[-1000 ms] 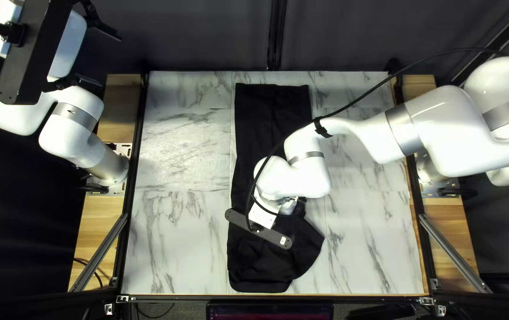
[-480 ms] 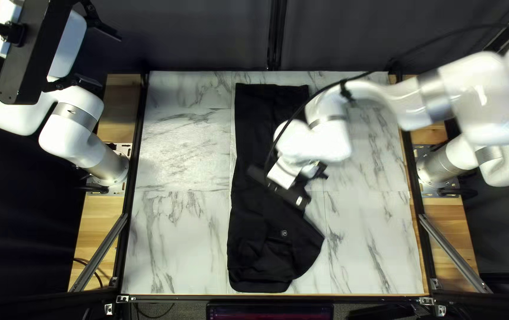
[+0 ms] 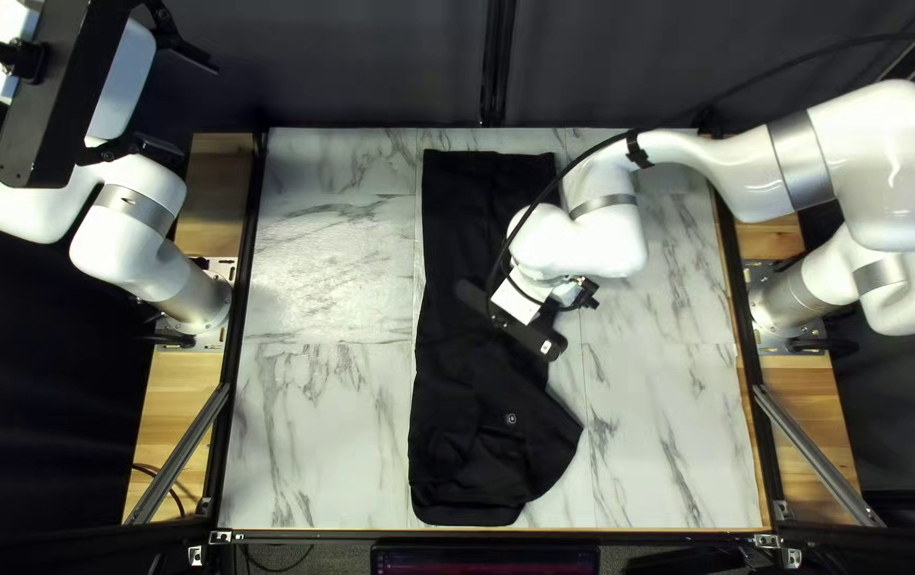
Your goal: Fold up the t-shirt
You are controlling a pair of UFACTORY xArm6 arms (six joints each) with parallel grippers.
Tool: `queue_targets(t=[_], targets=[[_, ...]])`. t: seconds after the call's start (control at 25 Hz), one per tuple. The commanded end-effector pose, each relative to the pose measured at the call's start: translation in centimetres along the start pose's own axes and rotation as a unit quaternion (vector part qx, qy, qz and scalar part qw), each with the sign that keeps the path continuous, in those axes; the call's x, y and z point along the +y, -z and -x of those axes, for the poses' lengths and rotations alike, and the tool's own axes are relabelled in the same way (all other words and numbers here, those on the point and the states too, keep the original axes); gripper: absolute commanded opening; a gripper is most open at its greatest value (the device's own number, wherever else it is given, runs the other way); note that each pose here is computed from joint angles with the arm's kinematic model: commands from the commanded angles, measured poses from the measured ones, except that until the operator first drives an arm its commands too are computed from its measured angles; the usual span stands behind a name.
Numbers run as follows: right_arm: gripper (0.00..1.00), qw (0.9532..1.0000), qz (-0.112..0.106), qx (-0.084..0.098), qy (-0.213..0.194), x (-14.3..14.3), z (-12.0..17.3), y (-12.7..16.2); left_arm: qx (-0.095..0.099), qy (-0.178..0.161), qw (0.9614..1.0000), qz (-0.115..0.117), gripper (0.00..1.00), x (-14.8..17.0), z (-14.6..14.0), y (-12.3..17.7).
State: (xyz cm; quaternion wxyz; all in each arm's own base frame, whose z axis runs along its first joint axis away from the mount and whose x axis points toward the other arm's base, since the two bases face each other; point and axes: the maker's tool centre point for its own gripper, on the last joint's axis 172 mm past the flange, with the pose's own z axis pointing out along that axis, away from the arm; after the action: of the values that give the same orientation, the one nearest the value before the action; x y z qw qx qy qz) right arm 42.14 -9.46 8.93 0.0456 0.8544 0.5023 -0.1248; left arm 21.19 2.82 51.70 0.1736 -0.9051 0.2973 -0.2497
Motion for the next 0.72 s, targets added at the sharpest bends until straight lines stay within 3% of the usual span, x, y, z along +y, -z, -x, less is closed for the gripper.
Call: queue_targets(t=[0.04, 0.16, 0.48, 0.6, 0.72], targets=[[1.0, 0.9983, 0.034, -0.008, 0.047, 3.8, 5.5, -1.9, 0.0, 0.0, 1.0, 0.0, 1.0, 0.0, 0.0, 0.0], [1.0, 0.998, 0.033, -0.023, 0.049, 4.7, 6.6, -1.9, 0.0, 0.0, 1.0, 0.0, 1.0, 0.0, 0.0, 0.0], [1.0, 0.998, 0.033, -0.023, 0.049, 4.7, 6.6, -1.9, 0.0, 0.0, 1.0, 0.0, 1.0, 0.0, 0.0, 0.0], [1.0, 0.9961, 0.035, -0.016, 0.079, 4.9, 8.1, -3.0, 0.0, 0.0, 1.0, 0.0, 1.0, 0.0, 0.0, 0.0], [1.0, 0.9913, 0.033, -0.015, 0.126, 5.9, 10.1, -4.6, 0.0, 0.0, 1.0, 0.0, 1.0, 0.0, 0.0, 0.0]])
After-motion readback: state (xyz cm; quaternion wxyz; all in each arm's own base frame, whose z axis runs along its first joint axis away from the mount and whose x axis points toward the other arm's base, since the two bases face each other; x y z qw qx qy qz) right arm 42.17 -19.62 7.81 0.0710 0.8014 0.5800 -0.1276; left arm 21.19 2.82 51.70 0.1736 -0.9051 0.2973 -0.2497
